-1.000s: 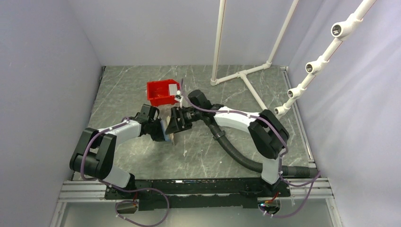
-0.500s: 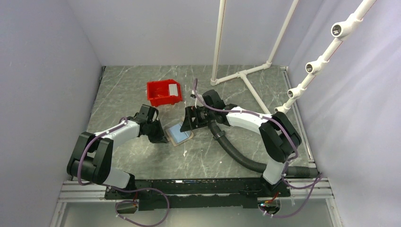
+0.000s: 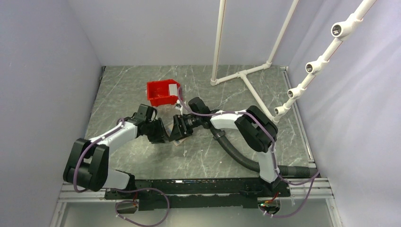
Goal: Put the credit cards into the card holder
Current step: Close the card holder at the center of the board.
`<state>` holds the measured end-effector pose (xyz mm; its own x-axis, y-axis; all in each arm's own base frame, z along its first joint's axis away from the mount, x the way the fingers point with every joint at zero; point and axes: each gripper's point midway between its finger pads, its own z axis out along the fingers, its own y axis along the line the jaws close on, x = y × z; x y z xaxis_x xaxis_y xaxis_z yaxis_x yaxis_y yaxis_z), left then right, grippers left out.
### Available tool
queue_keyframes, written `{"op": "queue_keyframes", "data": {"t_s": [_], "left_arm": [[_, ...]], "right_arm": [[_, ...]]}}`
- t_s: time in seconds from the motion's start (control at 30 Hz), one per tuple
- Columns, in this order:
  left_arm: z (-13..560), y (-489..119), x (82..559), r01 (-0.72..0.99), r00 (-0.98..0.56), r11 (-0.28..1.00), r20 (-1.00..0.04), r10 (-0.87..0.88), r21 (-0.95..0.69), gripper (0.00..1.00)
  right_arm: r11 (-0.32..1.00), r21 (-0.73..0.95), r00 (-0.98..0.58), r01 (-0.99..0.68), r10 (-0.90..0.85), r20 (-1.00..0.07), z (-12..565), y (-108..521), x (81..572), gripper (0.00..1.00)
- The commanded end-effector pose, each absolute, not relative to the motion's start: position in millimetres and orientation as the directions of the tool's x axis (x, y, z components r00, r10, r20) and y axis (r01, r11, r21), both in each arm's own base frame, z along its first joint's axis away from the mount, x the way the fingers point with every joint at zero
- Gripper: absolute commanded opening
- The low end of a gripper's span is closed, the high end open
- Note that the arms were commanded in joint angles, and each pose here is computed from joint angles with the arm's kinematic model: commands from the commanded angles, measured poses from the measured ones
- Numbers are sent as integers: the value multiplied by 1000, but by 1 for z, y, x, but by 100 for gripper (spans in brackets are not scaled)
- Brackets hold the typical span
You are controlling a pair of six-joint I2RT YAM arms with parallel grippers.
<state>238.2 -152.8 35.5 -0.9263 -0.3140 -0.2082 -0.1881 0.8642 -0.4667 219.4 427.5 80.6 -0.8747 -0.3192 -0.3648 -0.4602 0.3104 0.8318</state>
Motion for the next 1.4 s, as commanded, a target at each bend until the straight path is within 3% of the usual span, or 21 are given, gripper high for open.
{"op": "queue_keyframes", "data": {"t_s": [0.0,0.17,0.27,0.43,0.63,0.7,0.83,1.03,1.1,1.2,1.37], "left_arm": [[52,-144,230,-213,-909,858,-227,-350,-468,46],[67,-136,226,-230,-887,833,-243,-392,-502,52],[75,-139,230,-217,-884,818,-248,-396,-533,51],[86,-153,240,-196,-889,780,-228,-397,-594,51],[91,-157,246,-201,-895,772,-207,-395,-604,51],[87,-158,244,-214,-899,770,-187,-395,-601,49],[83,-160,247,-240,-895,761,-167,-414,-602,49],[78,-149,254,-268,-886,800,-189,-424,-537,30],[77,-149,256,-264,-887,805,-194,-419,-531,31],[77,-154,259,-247,-891,805,-199,-407,-540,39],[70,-159,263,-244,-900,818,-193,-391,-521,37]], "right_arm": [[254,863,-885,-437,-290,-363,96,428,234,67],[217,855,-868,-471,-283,-407,132,409,237,62],[261,804,-840,-534,-278,-467,146,396,249,64],[356,786,-863,-505,-231,-450,124,384,283,59],[328,815,-876,-478,-251,-413,94,408,276,26],[331,820,-880,-467,-268,-393,85,415,268,20],[393,790,-878,-470,-295,-376,59,421,257,14],[450,769,-890,-454,-270,-367,41,417,257,8],[457,767,-892,-451,-268,-364,38,417,258,7],[466,761,-892,-452,-261,-370,37,416,259,6],[467,758,-889,-456,-267,-371,38,417,261,6]]}}
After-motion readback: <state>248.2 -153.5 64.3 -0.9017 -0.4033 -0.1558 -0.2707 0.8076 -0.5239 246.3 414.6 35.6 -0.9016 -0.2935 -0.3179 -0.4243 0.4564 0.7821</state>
